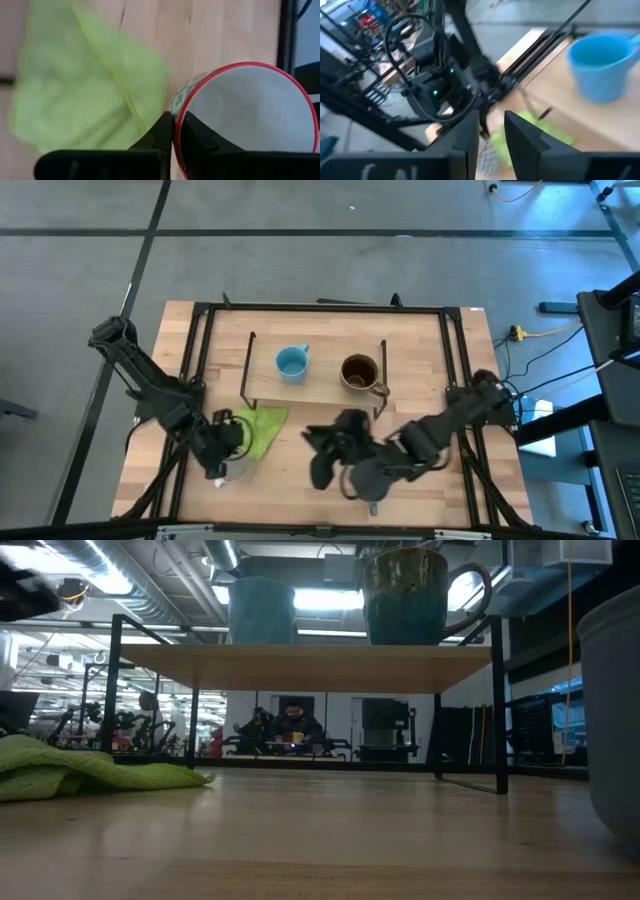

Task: Stack small to large cups/mugs on shelf
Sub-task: Put the gray patterned mug on the shelf

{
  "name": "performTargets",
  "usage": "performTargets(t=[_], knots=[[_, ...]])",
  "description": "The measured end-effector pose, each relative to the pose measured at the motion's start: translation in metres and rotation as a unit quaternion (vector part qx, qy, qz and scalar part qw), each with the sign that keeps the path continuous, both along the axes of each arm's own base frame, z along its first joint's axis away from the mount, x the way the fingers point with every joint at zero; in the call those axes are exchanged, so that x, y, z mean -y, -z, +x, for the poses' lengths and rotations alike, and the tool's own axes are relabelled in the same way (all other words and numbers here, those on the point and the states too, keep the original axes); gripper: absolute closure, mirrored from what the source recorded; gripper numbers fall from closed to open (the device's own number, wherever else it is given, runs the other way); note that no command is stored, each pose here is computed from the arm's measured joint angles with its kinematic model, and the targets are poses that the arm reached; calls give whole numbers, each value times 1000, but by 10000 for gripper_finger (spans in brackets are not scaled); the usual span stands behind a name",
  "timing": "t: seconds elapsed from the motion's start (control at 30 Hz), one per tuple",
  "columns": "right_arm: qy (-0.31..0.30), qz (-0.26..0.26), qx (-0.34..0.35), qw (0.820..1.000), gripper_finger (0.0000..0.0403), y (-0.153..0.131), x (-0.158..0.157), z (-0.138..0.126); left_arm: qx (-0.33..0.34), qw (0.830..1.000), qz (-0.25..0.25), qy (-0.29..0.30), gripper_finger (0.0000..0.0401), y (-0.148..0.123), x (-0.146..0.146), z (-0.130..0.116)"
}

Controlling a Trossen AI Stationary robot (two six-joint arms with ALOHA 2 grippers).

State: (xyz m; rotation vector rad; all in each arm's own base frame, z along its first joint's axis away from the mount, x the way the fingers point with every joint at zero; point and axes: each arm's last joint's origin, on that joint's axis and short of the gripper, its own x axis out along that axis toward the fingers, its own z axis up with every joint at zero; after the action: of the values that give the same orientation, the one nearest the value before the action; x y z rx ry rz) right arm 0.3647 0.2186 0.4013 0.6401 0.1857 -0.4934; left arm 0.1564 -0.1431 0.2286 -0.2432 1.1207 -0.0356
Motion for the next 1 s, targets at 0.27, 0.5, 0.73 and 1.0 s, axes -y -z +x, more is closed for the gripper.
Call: performTargets(t=[0.27,0.5,0.73,1.0], knots=[[43,-42,-20,998,329,-13,1,-42,87,996,-11,27,383,-28,-20,47],[63,-25,-30,997,332,-8,-2,-57,48,994,17,99,383,-18,-14,93],[62,-23,-34,997,332,-6,-5,-62,31,990,54,126,383,-27,-9,132],[79,-23,-56,995,332,0,-1,-69,-3,989,81,121,383,-36,-19,170]])
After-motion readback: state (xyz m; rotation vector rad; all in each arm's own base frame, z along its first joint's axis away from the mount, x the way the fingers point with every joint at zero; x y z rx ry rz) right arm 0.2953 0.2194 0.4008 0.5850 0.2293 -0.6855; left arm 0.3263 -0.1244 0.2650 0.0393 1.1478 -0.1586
